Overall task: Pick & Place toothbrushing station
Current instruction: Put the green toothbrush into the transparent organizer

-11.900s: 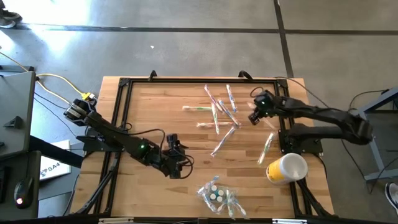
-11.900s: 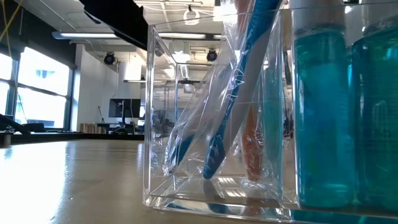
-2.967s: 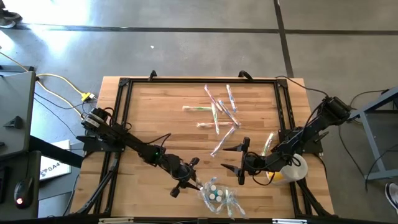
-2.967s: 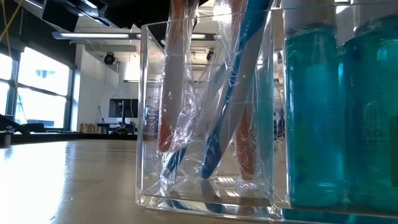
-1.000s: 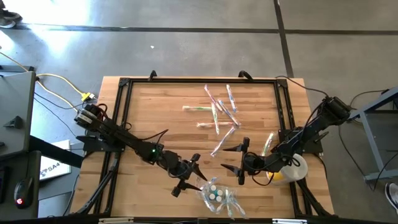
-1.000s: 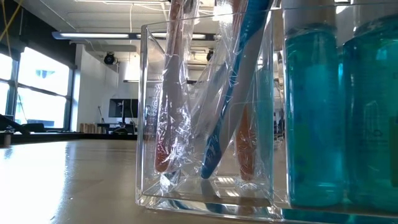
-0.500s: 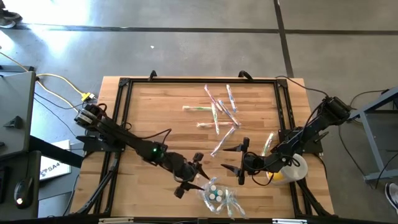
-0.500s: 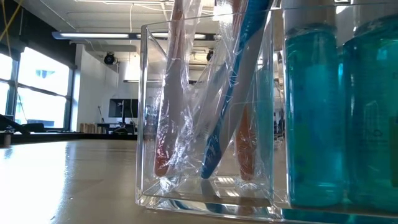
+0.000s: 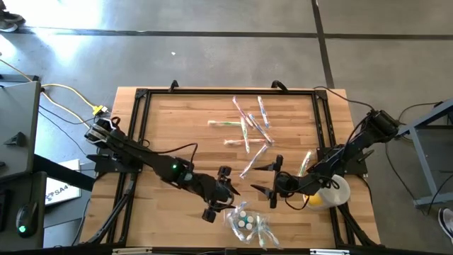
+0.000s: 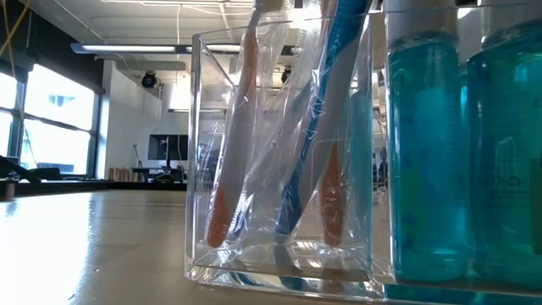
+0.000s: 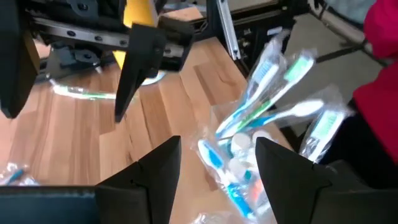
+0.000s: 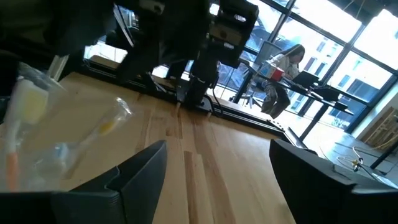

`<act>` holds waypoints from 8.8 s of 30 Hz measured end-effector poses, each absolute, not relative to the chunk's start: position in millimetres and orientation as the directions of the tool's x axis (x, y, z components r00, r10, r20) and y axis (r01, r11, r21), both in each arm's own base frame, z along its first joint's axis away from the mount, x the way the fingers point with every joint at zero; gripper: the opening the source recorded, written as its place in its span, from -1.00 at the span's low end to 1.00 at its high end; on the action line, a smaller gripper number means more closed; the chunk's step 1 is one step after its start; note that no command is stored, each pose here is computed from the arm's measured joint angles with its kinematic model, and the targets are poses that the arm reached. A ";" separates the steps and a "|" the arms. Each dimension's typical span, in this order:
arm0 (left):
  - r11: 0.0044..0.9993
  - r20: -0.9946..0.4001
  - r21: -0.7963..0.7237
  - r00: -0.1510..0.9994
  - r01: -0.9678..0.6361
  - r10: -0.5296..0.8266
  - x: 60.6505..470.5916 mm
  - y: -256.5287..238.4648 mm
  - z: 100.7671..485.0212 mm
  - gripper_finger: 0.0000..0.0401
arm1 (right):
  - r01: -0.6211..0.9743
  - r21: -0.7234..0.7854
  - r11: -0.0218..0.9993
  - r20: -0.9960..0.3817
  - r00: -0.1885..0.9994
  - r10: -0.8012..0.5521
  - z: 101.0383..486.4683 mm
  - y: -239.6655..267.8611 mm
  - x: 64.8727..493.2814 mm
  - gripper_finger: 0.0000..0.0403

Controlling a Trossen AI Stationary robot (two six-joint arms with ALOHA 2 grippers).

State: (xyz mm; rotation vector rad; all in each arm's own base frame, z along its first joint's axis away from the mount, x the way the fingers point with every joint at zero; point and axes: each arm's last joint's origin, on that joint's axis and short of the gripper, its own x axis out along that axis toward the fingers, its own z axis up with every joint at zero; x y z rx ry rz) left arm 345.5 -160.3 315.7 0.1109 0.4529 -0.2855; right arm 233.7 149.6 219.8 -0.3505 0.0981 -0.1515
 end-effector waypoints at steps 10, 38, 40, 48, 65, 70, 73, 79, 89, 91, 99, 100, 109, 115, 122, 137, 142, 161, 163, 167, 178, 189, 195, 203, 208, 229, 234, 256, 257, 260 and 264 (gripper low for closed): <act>0.976 -0.535 -0.072 0.818 0.204 -0.211 339.3 -156.8 348.1 0.01 | 0.144 -0.360 0.922 -0.104 0.976 -0.193 215.5 143.0 237.2 0.37; 0.871 -0.861 0.321 0.267 -0.373 0.432 312.1 8.5 349.0 0.01 | 0.145 -0.341 0.929 -0.112 0.975 -0.193 214.4 143.0 237.0 0.37; 0.877 -0.872 0.314 0.254 -0.363 0.418 315.5 29.1 346.2 0.01 | 0.145 -0.341 0.929 -0.112 0.975 -0.193 214.4 143.0 237.0 0.37; 0.916 -0.918 0.176 0.275 -0.360 0.285 319.2 101.9 319.8 0.01 | 0.144 -0.322 0.936 -0.118 0.975 -0.191 213.9 143.0 236.9 0.37; 0.941 -0.927 0.137 0.295 -0.309 0.232 302.0 146.9 219.3 0.01 | 0.109 -0.323 0.940 -0.137 0.978 -0.160 212.0 140.3 239.2 0.37; 0.949 -0.851 0.120 0.462 -0.292 0.250 318.8 152.9 223.8 0.01 | 0.085 -0.265 0.960 -0.147 0.981 -0.128 211.7 131.7 245.6 0.37; 0.953 -0.854 0.115 0.462 -0.281 0.240 323.4 155.2 215.2 0.01 | 0.073 -0.202 0.977 -0.156 0.982 -0.106 211.2 126.9 248.8 0.37; 0.943 -0.856 0.031 0.479 -0.331 0.196 330.2 168.6 195.1 0.01 | 0.019 -0.198 0.980 -0.206 0.977 -0.061 206.3 123.7 250.3 0.37; 0.878 -0.895 -0.056 0.413 -0.475 0.166 330.9 186.4 162.8 0.01 | 0.007 -0.158 0.987 -0.213 0.976 -0.041 205.7 124.3 250.3 0.37; 0.877 -0.898 -0.060 0.410 -0.477 0.162 332.8 187.0 157.7 0.01 | 0.009 -0.152 0.988 -0.214 0.976 -0.041 205.5 124.3 250.2 0.37; 0.864 -0.917 -0.059 0.369 -0.500 0.151 333.5 187.7 146.8 0.01 | 0.009 -0.151 0.988 -0.215 0.976 -0.042 205.4 124.2 250.2 0.37; 0.863 -0.922 -0.058 0.358 -0.501 0.146 332.7 187.2 145.9 0.00 | 0.009 -0.153 0.988 -0.217 0.975 -0.042 205.2 124.2 250.2 0.37; 0.858 -0.951 -0.024 0.276 -0.513 0.138 326.6 183.8 141.9 -0.67 | 0.006 -0.163 0.987 -0.237 0.971 -0.045 203.1 123.9 249.7 0.37; 0.860 -0.958 -0.012 0.251 -0.510 0.136 326.5 179.4 141.2 -0.89 | 0.006 -0.163 0.987 -0.237 0.971 -0.045 203.1 123.9 249.7 0.37; 0.864 -0.976 0.100 0.122 -0.493 0.183 321.8 164.2 143.6 -0.95 | 0.005 -0.163 0.987 -0.237 0.971 -0.044 203.1 124.0 249.6 0.37; 0.792 -0.890 0.406 -0.001 -0.455 0.456 288.4 83.0 231.9 -0.95 | -0.149 -0.068 0.987 -0.256 0.958 0.127 202.6 129.5 249.0 0.37; 0.773 -0.822 0.468 0.110 -0.429 0.558 274.7 44.6 266.1 -0.95 | -0.162 -0.064 0.985 -0.253 0.957 0.141 203.0 129.9 249.0 0.37; 0.669 -0.507 0.743 0.665 0.015 0.548 245.4 -136.8 296.2 -0.95 | -0.135 0.139 0.981 -0.102 0.983 0.149 218.2 130.8 252.0 0.37; 0.627 -0.478 0.776 0.712 0.069 0.514 247.5 -152.3 294.4 -0.95 | -0.135 0.207 0.969 -0.071 0.986 0.153 221.4 131.0 252.2 0.37; 0.522 -0.417 0.843 0.771 0.129 0.482 258.6 -176.3 286.1 -0.95 | -0.194 0.293 0.936 -0.044 0.975 0.216 224.3 132.8 252.1 0.37; 0.016 -0.191 0.974 0.779 0.226 0.597 297.9 -213.3 249.3 -0.91 | -0.256 0.309 0.916 -0.015 0.962 0.274 227.2 133.4 252.4 0.37; -0.020 -0.119 0.986 0.777 0.166 0.618 307.6 -222.9 282.3 -0.95 | -0.231 0.312 0.921 0.008 0.971 0.241 229.5 114.0 262.0 0.37; -0.038 -0.122 0.982 0.778 0.184 0.616 308.9 -223.6 291.0 -0.95 | -0.336 0.398 0.854 0.079 0.940 0.333 236.3 98.6 268.4 0.37; -0.044 -0.149 0.977 0.813 0.209 0.563 319.8 -217.4 296.3 -0.95 | -0.359 0.503 0.786 0.104 0.928 0.358 238.7 80.7 273.9 0.37; -0.014 -0.128 0.985 0.787 0.171 0.604 334.0 -199.6 301.4 -0.95 | -0.373 0.513 0.773 0.103 0.921 0.376 238.7 80.7 273.9 0.37; 0.016 -0.156 0.984 0.816 0.177 0.557 352.1 -176.3 303.6 -0.95 | -0.398 0.482 0.780 0.087 0.908 0.409 237.2 79.2 274.3 0.23; 0.016 -0.156 0.984 0.816 0.177 0.556 352.1 -176.3 303.6 -0.95 | -0.398 0.476 0.784 0.086 0.908 0.409 237.0 79.3 274.3 -0.04; 0.022 -0.162 0.984 0.826 0.178 0.540 352.3 -176.8 303.3 -0.82 | -0.404 0.363 0.840 0.057 0.909 0.413 234.8 79.6 274.5 -0.99; 0.022 -0.160 0.984 0.824 0.177 0.543 352.3 -176.7 303.4 -0.82 | -0.403 0.371 0.836 0.058 0.909 0.413 234.9 79.5 274.5 -0.99; 0.021 -0.160 0.984 0.823 0.177 0.544 352.3 -176.7 303.4 -0.82 | -0.397 0.377 0.836 0.063 0.912 0.405 235.2 79.3 274.5 -0.99; 0.021 -0.159 0.984 0.822 0.176 0.547 352.2 -176.6 303.5 -0.82 | -0.383 0.414 0.826 0.062 0.917 0.394 234.9 79.1 274.5 -0.98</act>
